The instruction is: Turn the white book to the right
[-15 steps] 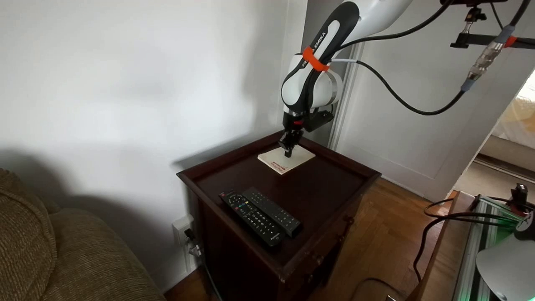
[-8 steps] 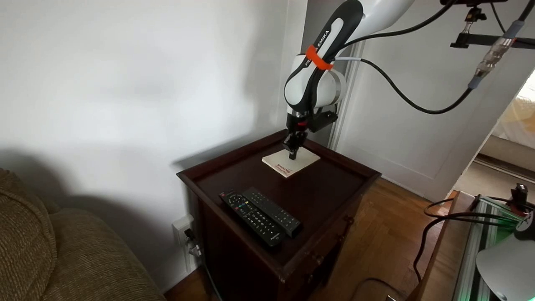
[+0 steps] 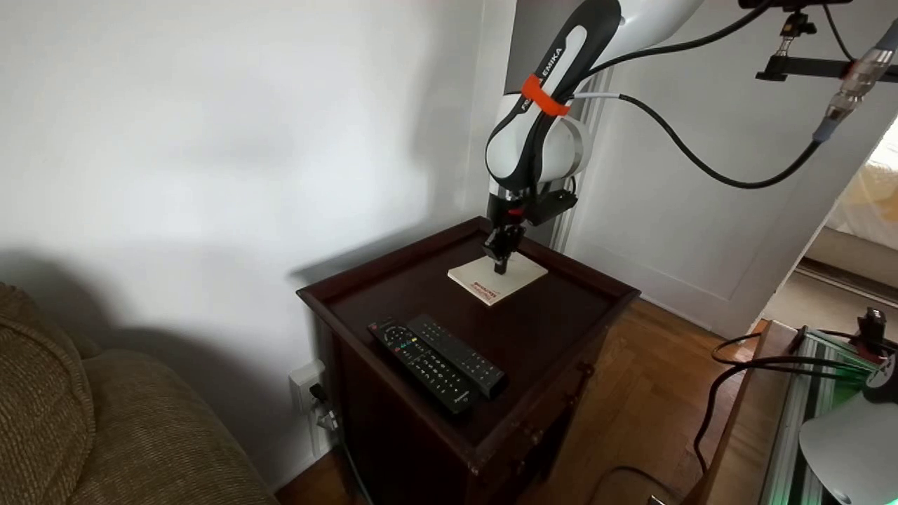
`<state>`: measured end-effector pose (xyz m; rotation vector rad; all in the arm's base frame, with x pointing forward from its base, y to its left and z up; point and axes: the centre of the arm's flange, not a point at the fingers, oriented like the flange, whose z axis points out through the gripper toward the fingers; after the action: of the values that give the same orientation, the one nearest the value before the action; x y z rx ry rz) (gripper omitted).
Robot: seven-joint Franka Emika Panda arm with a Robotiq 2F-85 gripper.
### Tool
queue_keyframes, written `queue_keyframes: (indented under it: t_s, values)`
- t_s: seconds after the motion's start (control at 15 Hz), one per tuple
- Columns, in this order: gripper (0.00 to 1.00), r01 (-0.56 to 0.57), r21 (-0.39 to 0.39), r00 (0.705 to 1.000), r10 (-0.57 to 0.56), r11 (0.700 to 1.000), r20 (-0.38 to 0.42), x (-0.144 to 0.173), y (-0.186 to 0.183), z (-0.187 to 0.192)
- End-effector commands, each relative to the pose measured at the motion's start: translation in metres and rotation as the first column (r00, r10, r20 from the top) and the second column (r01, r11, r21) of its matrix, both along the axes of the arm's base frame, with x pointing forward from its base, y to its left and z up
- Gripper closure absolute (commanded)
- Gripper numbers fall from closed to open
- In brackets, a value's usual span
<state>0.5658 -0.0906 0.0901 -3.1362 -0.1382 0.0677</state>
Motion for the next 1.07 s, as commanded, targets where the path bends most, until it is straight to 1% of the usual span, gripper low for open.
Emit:
queue_keyframes:
  t_s: [0.0, 0.4, 0.47, 0.93, 1.0]
  values:
    - [1.0, 0.029, 0.009, 0.997, -0.028, 1.0, -0.075, -0.038, 0.006, -0.03]
    - [1.0, 0.071, 0.019, 0.996, -0.069, 0.997, -0.064, -0.044, 0.011, -0.031]
    - [0.99, 0.043, 0.003, 0.999, -0.043, 0.999, -0.024, -0.019, 0.004, -0.001]
    - [1.0, 0.048, 0.003, 0.999, -0.048, 0.999, -0.024, -0.02, 0.004, -0.001]
    - [1.0, 0.093, 0.013, 0.996, -0.093, 0.996, 0.006, -0.019, 0.007, -0.001]
